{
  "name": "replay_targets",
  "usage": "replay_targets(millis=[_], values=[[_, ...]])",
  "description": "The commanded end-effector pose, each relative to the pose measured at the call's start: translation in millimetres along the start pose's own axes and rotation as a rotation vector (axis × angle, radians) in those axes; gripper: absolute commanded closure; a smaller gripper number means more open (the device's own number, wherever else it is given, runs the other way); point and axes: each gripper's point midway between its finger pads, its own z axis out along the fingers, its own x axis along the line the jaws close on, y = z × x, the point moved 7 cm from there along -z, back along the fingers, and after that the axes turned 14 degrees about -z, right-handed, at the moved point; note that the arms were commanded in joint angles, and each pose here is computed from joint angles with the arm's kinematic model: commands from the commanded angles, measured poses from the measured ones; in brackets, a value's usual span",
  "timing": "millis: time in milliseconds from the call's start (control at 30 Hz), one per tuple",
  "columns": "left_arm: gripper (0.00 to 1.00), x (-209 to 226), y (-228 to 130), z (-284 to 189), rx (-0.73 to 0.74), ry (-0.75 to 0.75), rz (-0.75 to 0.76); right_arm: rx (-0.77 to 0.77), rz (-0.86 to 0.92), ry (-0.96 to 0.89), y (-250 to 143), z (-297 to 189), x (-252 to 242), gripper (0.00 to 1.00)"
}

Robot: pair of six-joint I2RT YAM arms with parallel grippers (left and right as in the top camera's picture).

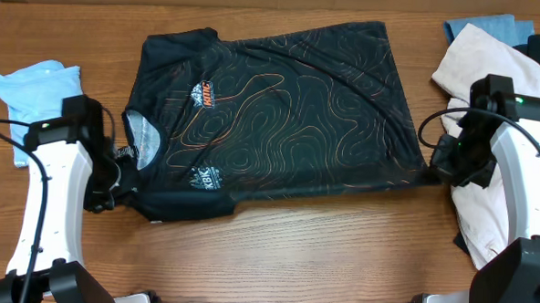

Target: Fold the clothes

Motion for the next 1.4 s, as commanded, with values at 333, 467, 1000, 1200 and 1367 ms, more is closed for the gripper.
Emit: replay_targets(millis=[333, 467, 1000, 1200, 1367], values=[[0.96, -31.8, 39.5, 11.2, -0.141, -0.158, -0.015, -0.259, -0.069, 0.088, 49.2, -2.2, 12.3, 0.96], [0.96, -38.8, 51.2, 16.3, -0.175, -0.181, -0.032, -0.289, -0.104, 0.116, 60.7, 3.6, 16.1, 0.96], [0.96, -59.4, 78.9, 53.2, -0.182, -0.211, -0.03, -0.343, -0.214, 0.207, 95.3, 35.4, 44.1, 0.96], [0.95, -64.7, 85.8, 52.6, -0.214, -0.242, -0.026, -0.36, -0.228, 0.208, 98.0, 34.9, 49.3, 0.96], [0.96, -66.4, 88.6, 51.5, -0.231, -0.253, -0.025, -0.367, -0.228, 0.202, 99.1, 34.6, 48.8, 0.96]])
